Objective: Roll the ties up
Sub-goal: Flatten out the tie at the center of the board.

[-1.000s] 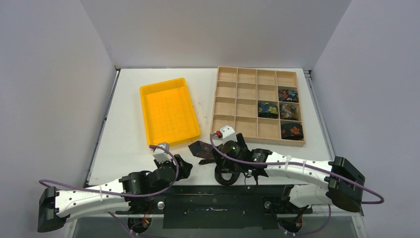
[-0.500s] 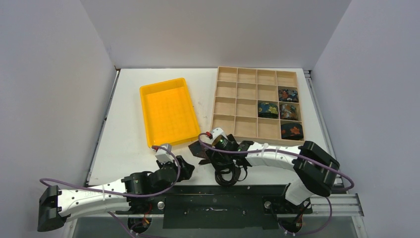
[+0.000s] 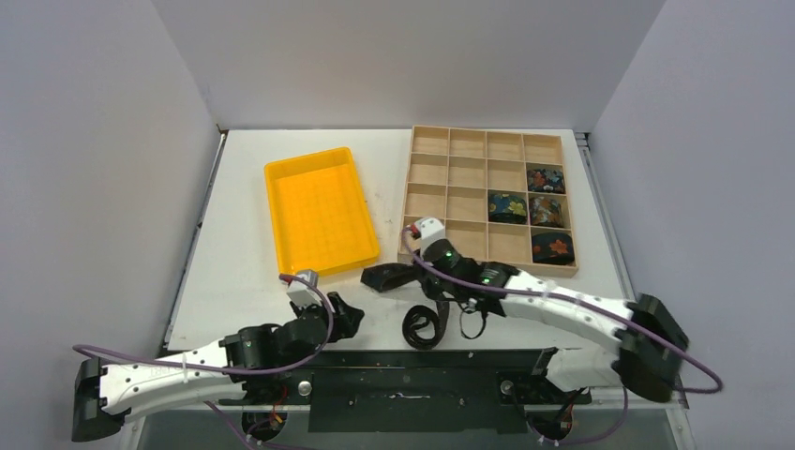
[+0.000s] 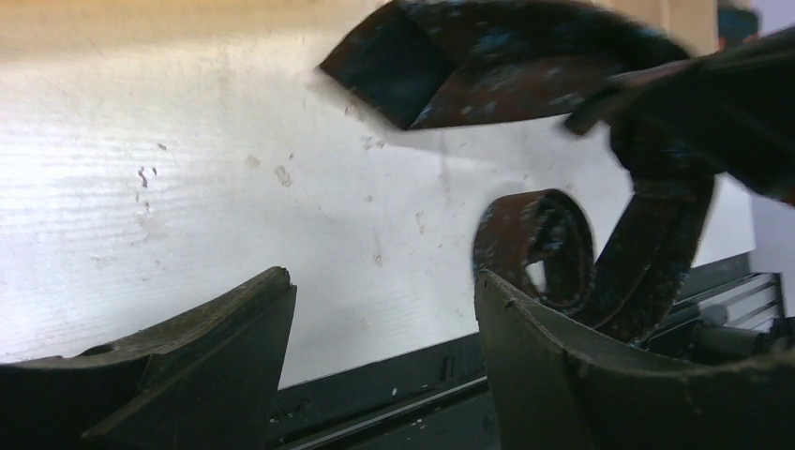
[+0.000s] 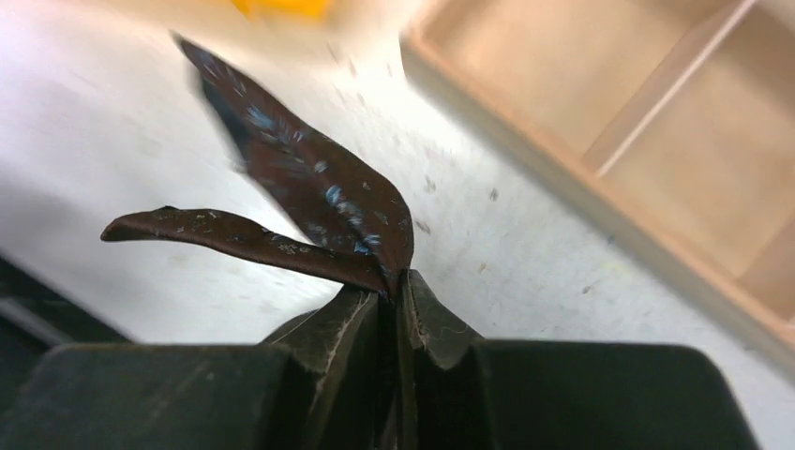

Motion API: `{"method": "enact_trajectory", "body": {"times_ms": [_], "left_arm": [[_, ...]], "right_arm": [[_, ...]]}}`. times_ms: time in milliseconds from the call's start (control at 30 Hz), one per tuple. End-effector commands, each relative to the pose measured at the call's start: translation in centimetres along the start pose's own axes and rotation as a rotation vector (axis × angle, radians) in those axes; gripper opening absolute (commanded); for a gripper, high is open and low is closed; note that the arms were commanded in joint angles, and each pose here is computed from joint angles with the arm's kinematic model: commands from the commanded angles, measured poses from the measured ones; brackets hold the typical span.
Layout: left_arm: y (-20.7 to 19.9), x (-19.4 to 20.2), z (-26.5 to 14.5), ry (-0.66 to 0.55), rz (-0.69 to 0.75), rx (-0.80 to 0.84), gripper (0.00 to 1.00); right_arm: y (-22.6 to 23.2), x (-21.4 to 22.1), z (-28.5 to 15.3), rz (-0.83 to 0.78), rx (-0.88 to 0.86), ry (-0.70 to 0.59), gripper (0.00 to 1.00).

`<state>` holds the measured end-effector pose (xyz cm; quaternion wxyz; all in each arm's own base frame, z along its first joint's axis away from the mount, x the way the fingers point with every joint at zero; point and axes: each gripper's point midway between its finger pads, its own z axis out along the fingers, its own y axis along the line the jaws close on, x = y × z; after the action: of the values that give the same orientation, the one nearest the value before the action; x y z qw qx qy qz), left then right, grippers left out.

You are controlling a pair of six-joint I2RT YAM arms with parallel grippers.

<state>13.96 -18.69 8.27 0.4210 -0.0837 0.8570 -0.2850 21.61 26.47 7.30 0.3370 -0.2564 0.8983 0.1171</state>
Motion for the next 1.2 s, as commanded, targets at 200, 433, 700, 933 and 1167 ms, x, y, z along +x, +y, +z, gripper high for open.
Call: {"method": "enact_trajectory", "body": {"times_ms": [200, 433, 700, 933, 1167], "left_arm": [[-9.5, -14.9, -7.5, -0.427, -0.066, 0.342, 0.97], [-16.6, -22.0, -15.1, -0.703, 0.072, 0.676, 0.96], [-22.2, -19.1, -15.4, -0.592, 0.310, 0.856, 0.96], [-24.1, -14.0, -16.0, -0.491, 0.362, 1.103, 0.96], [-25.6, -14.4, -16.6, -0.535, 0.428, 1.144, 0.96]], "right_arm": [[0.9, -21.8, -28.3, 0.073, -0.296, -0.878, 0.05], [3.8, -27.2, -44.0, 0.011, -0.622, -1.212, 0.05], [6.4, -29.9, -46.2, 0.001, -0.770, -1.252, 0.05], [8.2, -30.0, -46.8, -0.006, -0.896, -1.278, 0.05], [10.4, -29.7, -47.5, 0.010, -1.092, -1.258, 0.05]]}}
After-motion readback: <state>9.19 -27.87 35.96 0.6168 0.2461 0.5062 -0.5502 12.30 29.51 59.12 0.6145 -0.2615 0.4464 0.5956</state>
